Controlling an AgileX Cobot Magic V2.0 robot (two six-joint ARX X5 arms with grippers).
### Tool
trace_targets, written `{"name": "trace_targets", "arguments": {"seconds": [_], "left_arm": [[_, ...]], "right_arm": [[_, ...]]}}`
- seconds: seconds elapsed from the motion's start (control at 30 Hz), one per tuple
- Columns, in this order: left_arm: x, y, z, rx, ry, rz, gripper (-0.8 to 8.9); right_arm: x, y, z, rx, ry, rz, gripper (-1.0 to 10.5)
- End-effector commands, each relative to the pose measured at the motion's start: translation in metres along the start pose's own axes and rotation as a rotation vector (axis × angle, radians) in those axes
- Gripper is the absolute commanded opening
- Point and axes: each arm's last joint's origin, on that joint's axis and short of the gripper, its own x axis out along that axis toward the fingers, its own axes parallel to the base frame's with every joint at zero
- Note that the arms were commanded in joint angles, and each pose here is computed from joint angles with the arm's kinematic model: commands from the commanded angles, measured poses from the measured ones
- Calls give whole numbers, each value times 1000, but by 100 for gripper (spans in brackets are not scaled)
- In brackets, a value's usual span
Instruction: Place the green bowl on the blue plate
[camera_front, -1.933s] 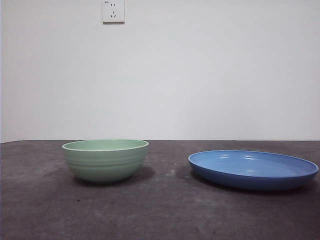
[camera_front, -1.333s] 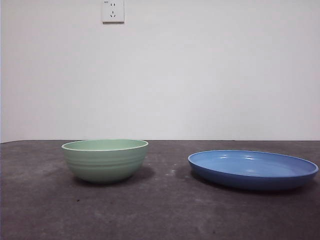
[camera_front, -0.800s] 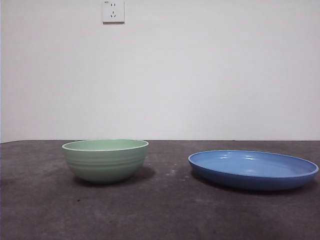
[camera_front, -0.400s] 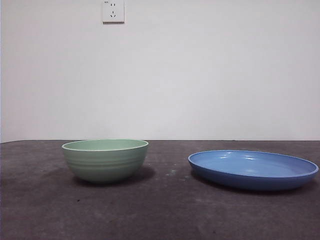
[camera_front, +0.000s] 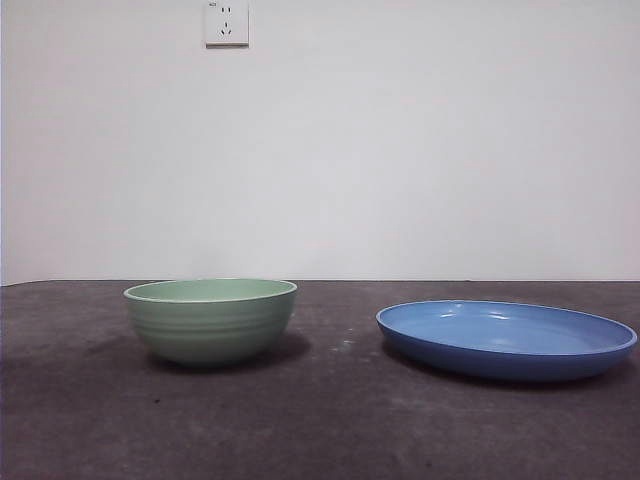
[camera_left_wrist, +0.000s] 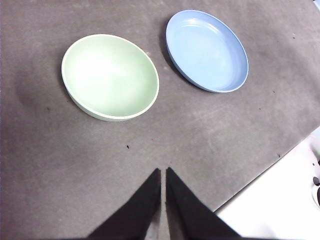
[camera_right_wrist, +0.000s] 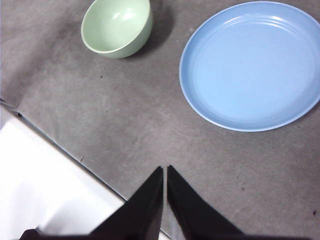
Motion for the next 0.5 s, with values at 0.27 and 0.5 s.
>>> {"name": "trace_targets", "arguments": {"seconds": [0.27,0.5], "left_arm": [[-4,-3,5,33,-21,-7,439],[-4,-3,6,29,-26,-5,448]], "right_arm": [[-3,3,4,-20,-18,4,360],[-3,3,4,-20,-19,4,389]]}}
